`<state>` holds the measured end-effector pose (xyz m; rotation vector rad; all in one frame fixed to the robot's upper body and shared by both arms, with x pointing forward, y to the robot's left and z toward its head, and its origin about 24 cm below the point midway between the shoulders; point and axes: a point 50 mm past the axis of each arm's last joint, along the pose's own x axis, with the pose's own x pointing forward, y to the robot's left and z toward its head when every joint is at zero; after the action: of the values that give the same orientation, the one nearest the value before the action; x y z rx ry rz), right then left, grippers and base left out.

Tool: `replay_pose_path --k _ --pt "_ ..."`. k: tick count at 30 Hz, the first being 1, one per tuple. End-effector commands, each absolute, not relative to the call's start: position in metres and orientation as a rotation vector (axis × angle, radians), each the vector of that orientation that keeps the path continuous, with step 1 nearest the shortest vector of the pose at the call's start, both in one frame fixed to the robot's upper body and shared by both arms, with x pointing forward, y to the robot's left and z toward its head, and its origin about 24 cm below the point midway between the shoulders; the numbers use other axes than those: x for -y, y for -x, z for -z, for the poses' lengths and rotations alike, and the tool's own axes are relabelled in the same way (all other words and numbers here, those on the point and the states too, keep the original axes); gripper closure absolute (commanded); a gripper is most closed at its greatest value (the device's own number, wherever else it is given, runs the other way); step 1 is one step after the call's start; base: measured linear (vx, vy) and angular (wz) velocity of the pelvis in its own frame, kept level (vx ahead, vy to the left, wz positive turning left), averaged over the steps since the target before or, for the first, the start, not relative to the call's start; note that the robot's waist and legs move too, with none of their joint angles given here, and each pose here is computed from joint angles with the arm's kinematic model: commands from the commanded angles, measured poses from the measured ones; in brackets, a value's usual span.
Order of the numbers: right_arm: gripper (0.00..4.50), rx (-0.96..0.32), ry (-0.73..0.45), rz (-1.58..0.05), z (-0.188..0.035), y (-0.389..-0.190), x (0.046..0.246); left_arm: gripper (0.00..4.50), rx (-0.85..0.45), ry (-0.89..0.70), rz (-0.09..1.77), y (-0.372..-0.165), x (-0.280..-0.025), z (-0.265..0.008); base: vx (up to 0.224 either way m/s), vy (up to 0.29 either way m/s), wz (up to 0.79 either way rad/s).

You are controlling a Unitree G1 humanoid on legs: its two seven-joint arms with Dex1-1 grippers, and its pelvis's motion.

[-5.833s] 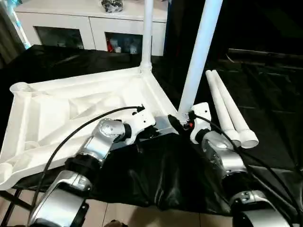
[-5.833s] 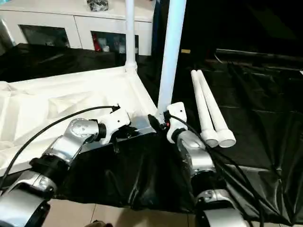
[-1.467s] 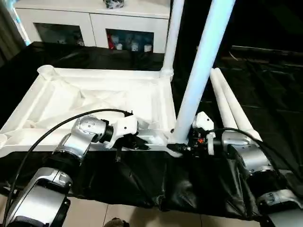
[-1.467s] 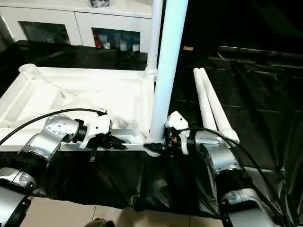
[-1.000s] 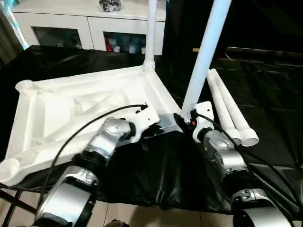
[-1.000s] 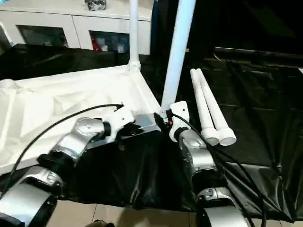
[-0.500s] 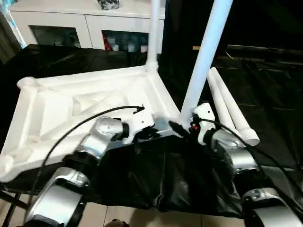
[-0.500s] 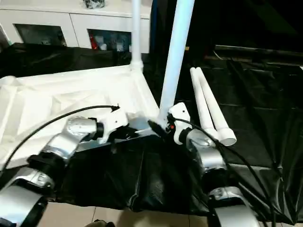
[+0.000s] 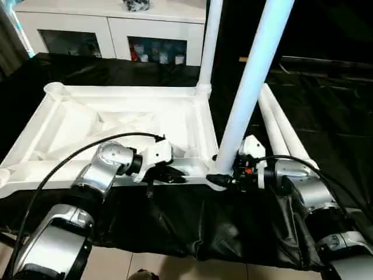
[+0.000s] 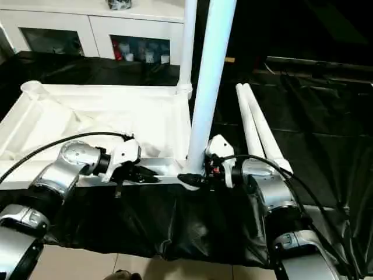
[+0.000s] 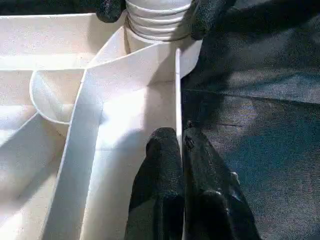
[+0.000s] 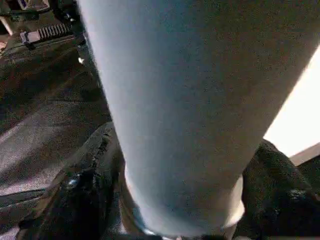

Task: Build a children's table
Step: Rotate leg to tighten, then rotate table base

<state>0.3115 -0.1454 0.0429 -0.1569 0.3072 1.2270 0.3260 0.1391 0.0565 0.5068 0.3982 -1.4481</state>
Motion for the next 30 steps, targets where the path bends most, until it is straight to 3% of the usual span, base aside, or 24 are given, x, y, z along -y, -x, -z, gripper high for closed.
replay_pose_path --k 1,6,9,12,15,17,19,23,24,29,30 --pt "1.57 -0.309 0.137 -1.293 -0.041 -0.307 0.132 4.5 -0.361 -0.534 1.452 -0.33 -0.134 -0.065 0.0 0.0 0.0" --pt "1.77 -0.299 0.1 -1.155 -0.034 -0.309 0.129 4.5 -0.369 -0.536 1.354 -0.332 -0.129 -0.058 0.0 0.0 0.0" --pt "1.79 -0.306 0.088 -0.854 -0.021 -0.321 0.122 4.5 -0.372 -0.487 1.201 -0.337 -0.112 -0.051 0.0 0.0 0.0" --pt "1.8 -0.31 0.042 -0.718 -0.017 -0.326 0.116 4.5 -0.367 -0.453 1.139 -0.338 -0.098 -0.048 0.0 0.0 0.0" --pt "1.8 -0.309 -0.02 -0.551 -0.015 -0.334 0.098 4.5 -0.352 -0.348 1.076 -0.336 -0.06 -0.044 0.0 0.0 0.0" --pt "1.8 -0.293 -0.015 -0.538 -0.016 -0.334 0.094 4.5 -0.344 -0.345 1.079 -0.336 -0.054 -0.043 0.0 0.0 0.0" --pt "1.1 -0.265 -0.027 -0.505 -0.02 -0.336 0.097 4.5 -0.313 -0.401 1.096 -0.336 -0.052 -0.043 0.0 0.0 0.0" --pt "0.98 -0.265 -0.036 -0.491 -0.02 -0.337 0.103 4.5 -0.292 -0.428 1.089 -0.338 -0.055 -0.044 0.0 0.0 0.0" --pt "0.67 -0.26 -0.003 -0.462 -0.022 -0.339 0.109 4.5 -0.274 -0.451 1.082 -0.341 -0.058 -0.046 0.0 0.0 0.0" --pt "0.67 -0.207 0.061 -0.476 -0.035 -0.339 0.126 4.5 -0.235 -0.47 1.065 -0.345 -0.062 -0.051 0.0 0.0 0.0" --pt "0.61 -0.2 0.065 -0.493 -0.039 -0.338 0.133 4.22 -0.222 -0.468 1.035 -0.347 -0.064 -0.052 0.0 0.0 0.0"
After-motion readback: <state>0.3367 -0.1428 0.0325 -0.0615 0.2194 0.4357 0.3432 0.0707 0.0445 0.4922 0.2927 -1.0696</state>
